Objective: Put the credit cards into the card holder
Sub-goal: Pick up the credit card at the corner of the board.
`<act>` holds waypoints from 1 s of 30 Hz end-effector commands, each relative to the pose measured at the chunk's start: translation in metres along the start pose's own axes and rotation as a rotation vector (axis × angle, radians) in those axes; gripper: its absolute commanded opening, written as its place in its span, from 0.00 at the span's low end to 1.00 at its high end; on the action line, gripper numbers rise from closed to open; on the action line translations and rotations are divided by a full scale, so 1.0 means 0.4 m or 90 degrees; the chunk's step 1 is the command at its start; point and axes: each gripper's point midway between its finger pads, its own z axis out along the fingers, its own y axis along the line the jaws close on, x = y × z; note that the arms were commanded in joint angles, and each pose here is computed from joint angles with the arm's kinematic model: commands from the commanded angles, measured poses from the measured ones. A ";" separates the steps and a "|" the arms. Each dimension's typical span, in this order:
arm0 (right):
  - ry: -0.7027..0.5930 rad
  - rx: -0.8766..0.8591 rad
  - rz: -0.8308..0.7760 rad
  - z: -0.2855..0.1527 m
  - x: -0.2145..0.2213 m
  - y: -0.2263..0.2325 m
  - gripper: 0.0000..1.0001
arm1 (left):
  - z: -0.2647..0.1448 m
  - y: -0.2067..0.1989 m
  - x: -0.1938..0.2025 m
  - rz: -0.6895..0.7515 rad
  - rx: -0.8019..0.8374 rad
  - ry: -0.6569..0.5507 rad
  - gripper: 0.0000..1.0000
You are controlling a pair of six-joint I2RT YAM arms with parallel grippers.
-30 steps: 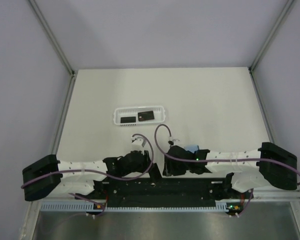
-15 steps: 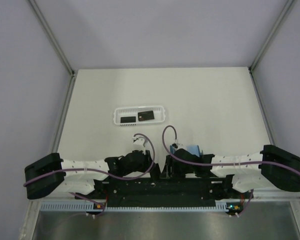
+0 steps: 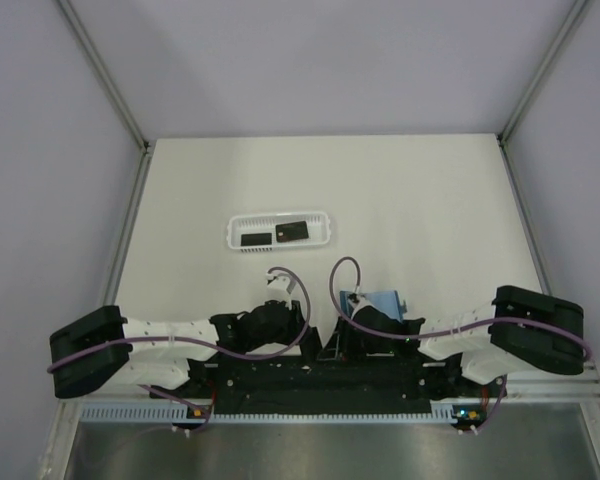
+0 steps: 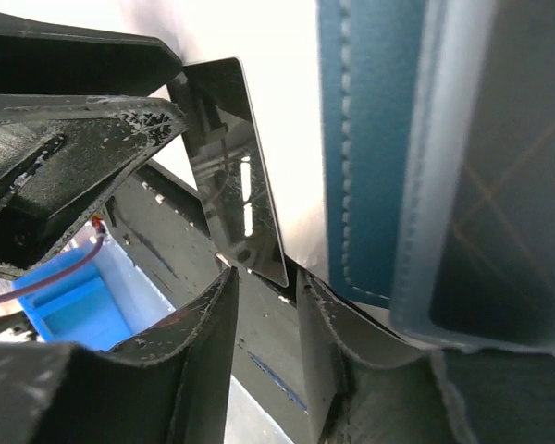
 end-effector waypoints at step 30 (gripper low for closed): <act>-0.327 -0.273 -0.118 -0.281 -0.240 0.256 0.00 | -0.302 -0.144 -0.334 -0.105 0.188 -0.317 0.90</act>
